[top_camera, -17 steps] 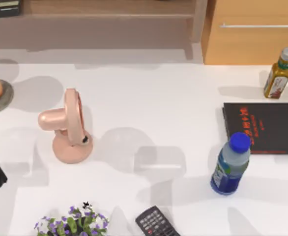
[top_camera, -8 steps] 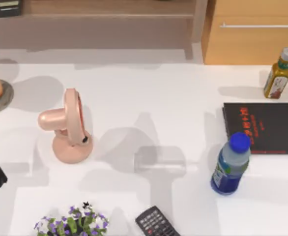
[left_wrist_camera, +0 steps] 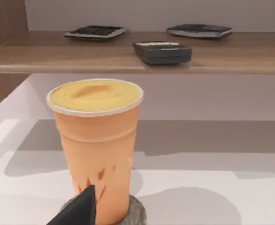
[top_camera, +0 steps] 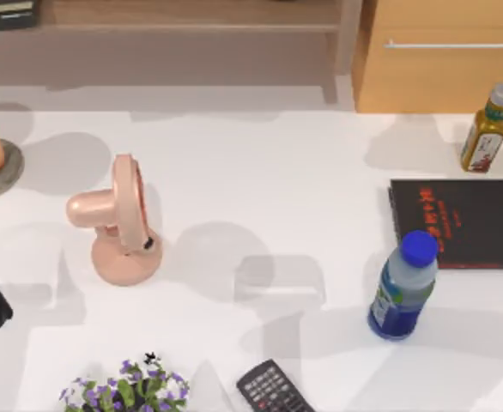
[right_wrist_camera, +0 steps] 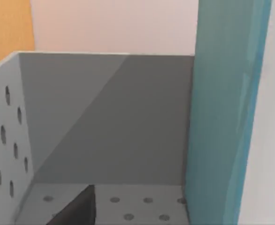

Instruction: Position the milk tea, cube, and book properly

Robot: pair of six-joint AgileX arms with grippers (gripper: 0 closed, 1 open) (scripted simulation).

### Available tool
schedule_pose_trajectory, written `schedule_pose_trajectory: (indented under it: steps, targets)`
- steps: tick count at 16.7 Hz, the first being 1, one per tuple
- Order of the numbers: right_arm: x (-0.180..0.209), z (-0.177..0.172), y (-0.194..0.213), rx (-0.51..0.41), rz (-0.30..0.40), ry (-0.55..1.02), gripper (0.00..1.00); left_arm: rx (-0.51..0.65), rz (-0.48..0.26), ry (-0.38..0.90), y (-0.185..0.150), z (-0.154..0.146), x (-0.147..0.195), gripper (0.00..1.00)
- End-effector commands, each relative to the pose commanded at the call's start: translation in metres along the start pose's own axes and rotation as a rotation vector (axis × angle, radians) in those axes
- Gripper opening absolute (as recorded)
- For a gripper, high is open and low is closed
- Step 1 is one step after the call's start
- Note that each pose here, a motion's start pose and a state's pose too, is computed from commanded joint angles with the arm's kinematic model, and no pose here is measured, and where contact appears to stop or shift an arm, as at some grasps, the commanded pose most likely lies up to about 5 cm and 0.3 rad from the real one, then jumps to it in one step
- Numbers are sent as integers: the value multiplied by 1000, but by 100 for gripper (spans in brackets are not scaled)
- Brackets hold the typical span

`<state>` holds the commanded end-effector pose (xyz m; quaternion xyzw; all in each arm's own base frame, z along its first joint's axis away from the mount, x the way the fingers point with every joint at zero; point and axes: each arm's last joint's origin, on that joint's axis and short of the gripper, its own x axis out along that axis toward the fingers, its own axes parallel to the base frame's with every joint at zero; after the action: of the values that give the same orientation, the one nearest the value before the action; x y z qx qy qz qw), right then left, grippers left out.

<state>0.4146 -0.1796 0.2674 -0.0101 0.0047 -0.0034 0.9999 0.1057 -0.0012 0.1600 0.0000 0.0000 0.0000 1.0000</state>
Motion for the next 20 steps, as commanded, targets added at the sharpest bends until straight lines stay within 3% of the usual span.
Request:
schedule_pose_trajectory:
  steps: [4, 20]
  targets:
    - [17, -19, -21, -1, 0, -5, 100, 0, 0, 0, 0, 0, 0, 100]
    - [48, -19, -21, -2, 0, -5, 100, 0, 0, 0, 0, 0, 0, 100]
